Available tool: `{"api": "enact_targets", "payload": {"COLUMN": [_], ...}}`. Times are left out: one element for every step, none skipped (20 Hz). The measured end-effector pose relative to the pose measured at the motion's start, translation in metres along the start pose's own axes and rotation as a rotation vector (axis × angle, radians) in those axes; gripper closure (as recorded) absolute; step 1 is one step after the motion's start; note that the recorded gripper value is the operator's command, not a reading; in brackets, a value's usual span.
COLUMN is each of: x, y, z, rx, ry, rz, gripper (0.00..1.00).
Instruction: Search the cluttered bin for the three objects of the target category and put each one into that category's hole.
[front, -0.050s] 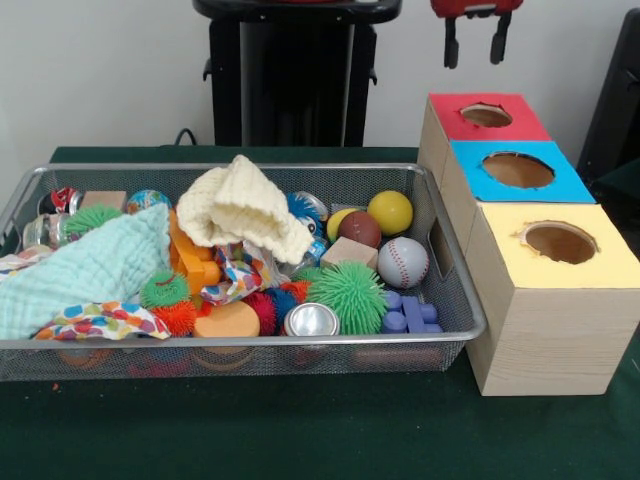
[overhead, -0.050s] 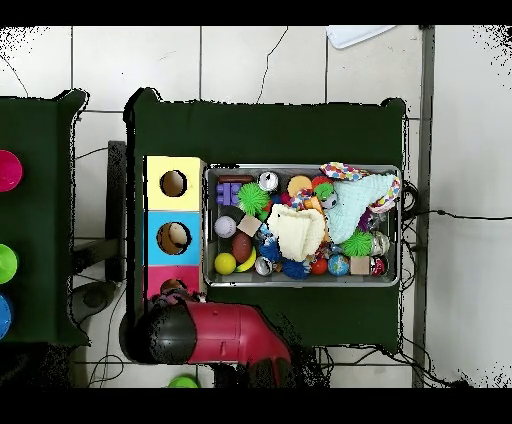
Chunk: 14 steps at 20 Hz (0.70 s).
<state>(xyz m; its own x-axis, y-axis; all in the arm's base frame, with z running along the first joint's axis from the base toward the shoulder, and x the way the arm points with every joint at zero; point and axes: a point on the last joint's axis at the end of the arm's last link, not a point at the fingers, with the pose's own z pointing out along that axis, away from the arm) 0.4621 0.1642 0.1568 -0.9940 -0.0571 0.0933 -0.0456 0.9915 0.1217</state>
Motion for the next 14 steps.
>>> {"api": "enact_targets", "payload": {"x": [-0.003, -0.007, -0.011, -0.014, -0.019, -0.023, -0.028, -0.031, -0.040, -0.044, -0.048, -0.052, -0.056, -0.061], "y": [-0.003, -0.006, -0.010, -0.013, -0.019, -0.024, -0.029, -0.033, -0.045, -0.050, -0.055, -0.060, -0.065, -0.071], "z": [0.000, 0.000, 0.000, 0.000, -0.001, -0.001, -0.001, -0.002, -0.003, -0.004, -0.004, -0.005, -0.006, -0.008], "rx": [0.004, 0.009, 0.014, 0.017, 0.023, 0.027, 0.031, 0.034, 0.040, 0.042, 0.044, 0.046, 0.047, 0.049], "ry": [-0.006, -0.011, -0.017, -0.022, -0.030, -0.037, -0.043, -0.048, -0.060, -0.066, -0.072, -0.078, -0.084, -0.094], "rz": [-0.005, -0.010, -0.014, -0.016, -0.019, -0.018, -0.018, -0.017, -0.009, -0.005, -0.001, 0.003, 0.008, 0.013], "gripper": [0.00, 0.00, 0.00, 0.00, 0.00, 0.00, 0.00, 0.00, 0.00, 0.00, 0.00, 0.00, 0.00, 0.00]}}
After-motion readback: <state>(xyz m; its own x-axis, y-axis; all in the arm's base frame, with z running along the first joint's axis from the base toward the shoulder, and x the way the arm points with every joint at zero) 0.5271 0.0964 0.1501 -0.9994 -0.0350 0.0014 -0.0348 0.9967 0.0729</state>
